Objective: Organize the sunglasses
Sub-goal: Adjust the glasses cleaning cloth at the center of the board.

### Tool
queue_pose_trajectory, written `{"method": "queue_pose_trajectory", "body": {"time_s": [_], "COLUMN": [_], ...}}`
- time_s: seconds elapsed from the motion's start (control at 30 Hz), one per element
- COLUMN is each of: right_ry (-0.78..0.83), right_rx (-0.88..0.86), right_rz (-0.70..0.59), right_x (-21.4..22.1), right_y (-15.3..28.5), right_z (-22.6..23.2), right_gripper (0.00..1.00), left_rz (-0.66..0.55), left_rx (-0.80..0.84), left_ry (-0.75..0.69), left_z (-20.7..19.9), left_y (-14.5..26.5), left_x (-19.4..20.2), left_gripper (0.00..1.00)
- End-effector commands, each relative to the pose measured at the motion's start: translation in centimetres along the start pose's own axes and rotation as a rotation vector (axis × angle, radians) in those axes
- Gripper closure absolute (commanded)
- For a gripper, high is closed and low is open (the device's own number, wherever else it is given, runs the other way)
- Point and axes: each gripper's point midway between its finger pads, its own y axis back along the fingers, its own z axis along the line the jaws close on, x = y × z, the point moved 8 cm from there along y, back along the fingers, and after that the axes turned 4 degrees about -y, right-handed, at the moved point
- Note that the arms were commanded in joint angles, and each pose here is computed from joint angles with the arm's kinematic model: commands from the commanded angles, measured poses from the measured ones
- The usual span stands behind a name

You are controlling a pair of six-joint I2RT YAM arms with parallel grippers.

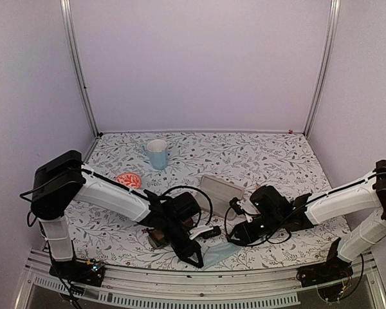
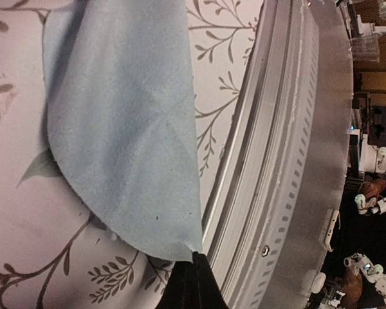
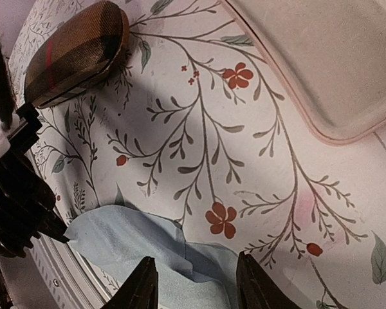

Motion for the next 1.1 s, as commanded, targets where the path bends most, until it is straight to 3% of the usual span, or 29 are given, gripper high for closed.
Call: {"method": "queue_pose_trajectory", "body": {"time_s": [0.0,0.13,0.27,0.4,0.57,0.77,1.07], "right_ry": [0.053,0.061,0.065,0.065,0.060,0.054,-0.072], "right_rx": [-0.070,-0.076,-0.081,-0.063,0.000,0.024,0.086], "right_rz": [0.017,0.046,0.042,-0.012,-0.131,-0.237,-0.043], "right_x": [-0.3,0.0,0.0,-0.9,-2.4,-2.9,2.4], "right_y": [-0.6,-1.2,-1.3,-0.6,1.7,4.3,1.7], "right_z": [1.4,1.5,1.7,2.0,2.2,2.3,-1.4], "right_gripper": [0.57,0.63,0.75,0.89,0.99,0.97,0.90], "left_rz": [-0.040,-0.058,-0.085,-0.124,-0.209,-0.293,-0.165], "left_rx": [0.001,-0.009,-0.022,-0.045,-0.081,-0.146,-0.097], "left_ry": [0.001,0.004,0.008,0.010,-0.020,-0.060,-0.008], "left_z": [0.4,0.8,1.2,1.9,2.0,1.5,2.8], "left_y": [0.6,1.1,1.6,2.4,4.5,6.6,1.9], "left_x": [-0.6,-0.9,-1.2,-2.0,-4.3,-6.6,-4.3], "left_gripper": [1.00,1.00,1.00,1.00,1.00,1.00,1.00]}}
